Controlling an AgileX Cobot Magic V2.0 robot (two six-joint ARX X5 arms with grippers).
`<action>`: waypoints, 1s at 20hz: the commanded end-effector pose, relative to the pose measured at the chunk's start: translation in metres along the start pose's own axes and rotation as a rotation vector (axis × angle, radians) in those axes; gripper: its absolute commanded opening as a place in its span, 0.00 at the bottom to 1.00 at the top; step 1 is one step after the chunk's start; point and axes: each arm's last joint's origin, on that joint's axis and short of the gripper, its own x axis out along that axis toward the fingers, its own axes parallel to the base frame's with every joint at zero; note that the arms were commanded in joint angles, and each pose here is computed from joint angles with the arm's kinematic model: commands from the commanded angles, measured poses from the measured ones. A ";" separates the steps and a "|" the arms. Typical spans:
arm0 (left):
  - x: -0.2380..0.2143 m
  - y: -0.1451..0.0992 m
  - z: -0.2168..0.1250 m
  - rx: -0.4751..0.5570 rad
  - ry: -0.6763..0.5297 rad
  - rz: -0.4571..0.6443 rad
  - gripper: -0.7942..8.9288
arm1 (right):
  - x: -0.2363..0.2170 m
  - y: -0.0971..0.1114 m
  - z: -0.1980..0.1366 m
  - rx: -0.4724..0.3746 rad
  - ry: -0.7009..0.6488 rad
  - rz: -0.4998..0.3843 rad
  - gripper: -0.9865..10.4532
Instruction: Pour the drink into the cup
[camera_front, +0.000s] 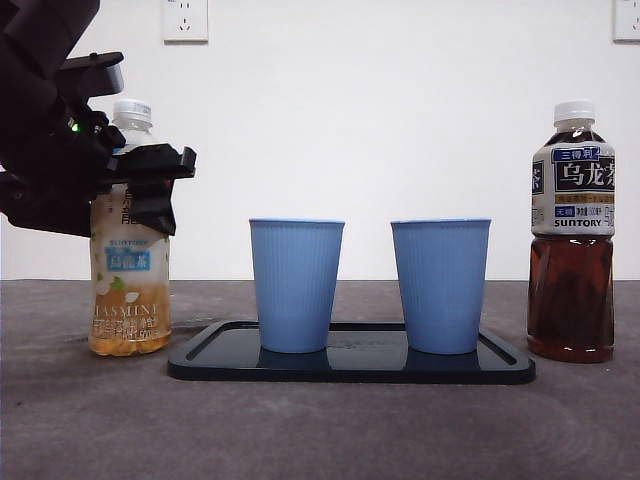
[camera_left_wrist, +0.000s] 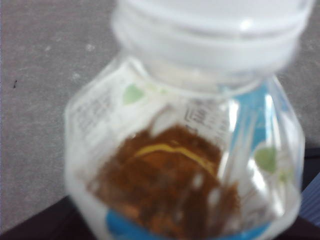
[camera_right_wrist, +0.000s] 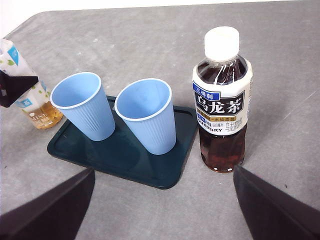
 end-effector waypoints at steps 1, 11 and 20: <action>0.000 -0.003 0.007 -0.013 -0.034 -0.008 0.53 | -0.002 0.001 0.004 -0.020 -0.021 0.003 0.47; -0.072 -0.002 0.028 -0.024 -0.014 -0.067 0.57 | -0.001 0.002 0.003 -0.021 -0.012 0.022 0.47; -0.194 0.019 0.024 -0.051 0.019 -0.573 0.56 | -0.002 0.009 0.000 -0.038 0.048 0.293 0.47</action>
